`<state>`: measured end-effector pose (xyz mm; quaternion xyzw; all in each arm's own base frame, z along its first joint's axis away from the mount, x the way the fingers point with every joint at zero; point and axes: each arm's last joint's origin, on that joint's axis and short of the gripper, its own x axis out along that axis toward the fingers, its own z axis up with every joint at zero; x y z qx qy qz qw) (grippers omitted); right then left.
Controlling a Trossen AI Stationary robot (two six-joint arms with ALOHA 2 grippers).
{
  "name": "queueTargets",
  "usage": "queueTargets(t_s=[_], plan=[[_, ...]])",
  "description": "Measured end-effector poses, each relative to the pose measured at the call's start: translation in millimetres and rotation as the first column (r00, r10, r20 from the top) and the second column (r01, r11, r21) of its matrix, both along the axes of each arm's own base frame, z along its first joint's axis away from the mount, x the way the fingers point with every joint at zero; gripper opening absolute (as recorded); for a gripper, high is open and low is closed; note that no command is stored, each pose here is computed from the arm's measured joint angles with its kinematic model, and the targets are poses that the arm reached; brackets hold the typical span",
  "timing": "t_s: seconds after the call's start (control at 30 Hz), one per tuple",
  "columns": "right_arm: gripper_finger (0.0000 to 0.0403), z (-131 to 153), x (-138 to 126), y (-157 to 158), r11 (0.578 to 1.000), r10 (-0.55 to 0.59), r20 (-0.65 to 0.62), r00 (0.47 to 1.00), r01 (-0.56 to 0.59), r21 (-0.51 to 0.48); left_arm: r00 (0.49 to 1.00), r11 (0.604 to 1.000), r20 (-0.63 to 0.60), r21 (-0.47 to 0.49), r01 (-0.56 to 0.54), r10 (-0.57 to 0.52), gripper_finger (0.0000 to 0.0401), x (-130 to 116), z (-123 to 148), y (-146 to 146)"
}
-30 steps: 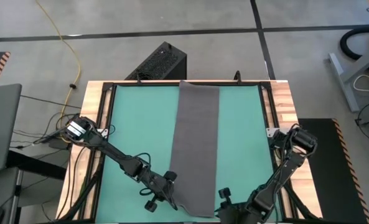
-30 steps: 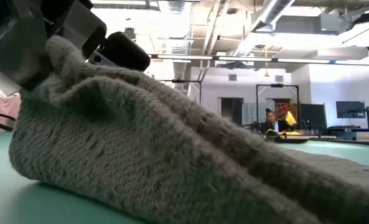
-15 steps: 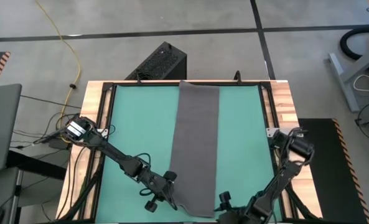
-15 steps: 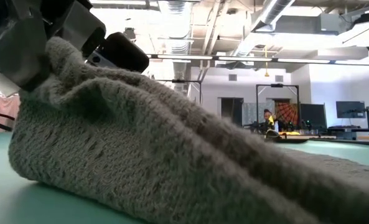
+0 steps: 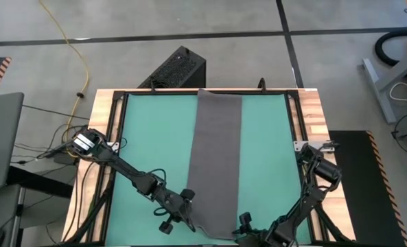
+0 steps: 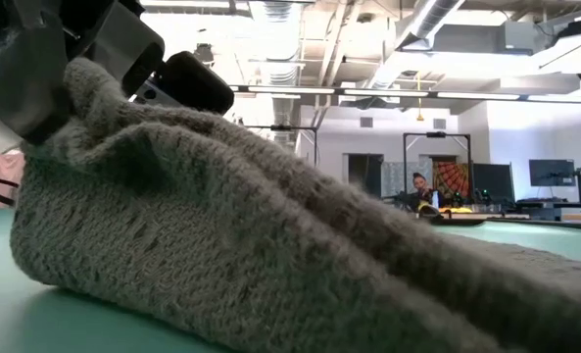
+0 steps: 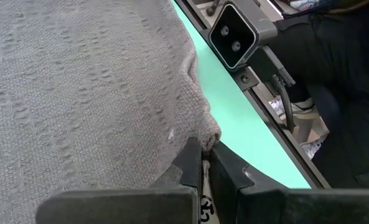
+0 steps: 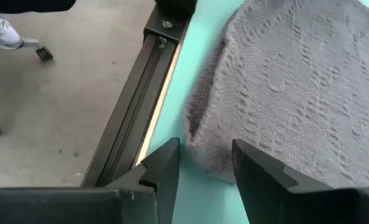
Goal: Roll towel
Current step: Roll the gray towel
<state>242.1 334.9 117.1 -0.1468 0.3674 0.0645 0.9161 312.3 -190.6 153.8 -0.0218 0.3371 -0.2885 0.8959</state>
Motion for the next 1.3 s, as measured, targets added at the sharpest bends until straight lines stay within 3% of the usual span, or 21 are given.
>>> queueTargets(t_s=[0.2, 0.4, 0.6, 0.83, 1.0, 1.3], plan=[[0.0113, -2.3, 3.0, -1.1, 0.999, -0.044, 0.030, 0.999, 0.044, 0.005, 1.000, 1.000, -0.009, -0.003, 0.002, -0.002, 0.0000, -0.4, -0.4, 0.0], [0.0021, -2.8, 2.9, -1.8, 0.982, -0.151, 0.015, 0.988, 0.148, 0.119, 1.000, 0.999, -0.014, -0.034, 0.017, -0.017, 0.0000, -0.2, 0.8, -1.1], [0.0025, 3.4, 2.1, -2.5, 0.913, -0.286, -0.042, 0.957, 0.285, 0.293, 0.999, 0.999, -0.038, -0.038, 0.004, -0.006, 0.0000, -0.9, -0.5, -0.5], [0.0019, 19.4, 0.8, -2.6, 0.824, -0.353, -0.103, 0.930, 0.361, 0.437, 0.998, 0.998, -0.067, -0.057, -0.017, 0.013, 0.0000, -6.5, -4.4, -1.5], [0.0019, 17.6, 12.5, -12.0, 0.743, -0.402, -0.203, 0.893, 0.447, 0.498, 0.994, 0.998, -0.108, -0.059, -0.031, 0.025, 0.0000, -19.5, -13.3, -11.4], [0.0019, 17.0, 37.1, -30.4, 0.665, -0.399, -0.336, 0.853, 0.521, 0.535, 0.988, 0.997, -0.153, -0.075, -0.021, 0.009, 0.0000, -24.2, -16.0, -14.4]])
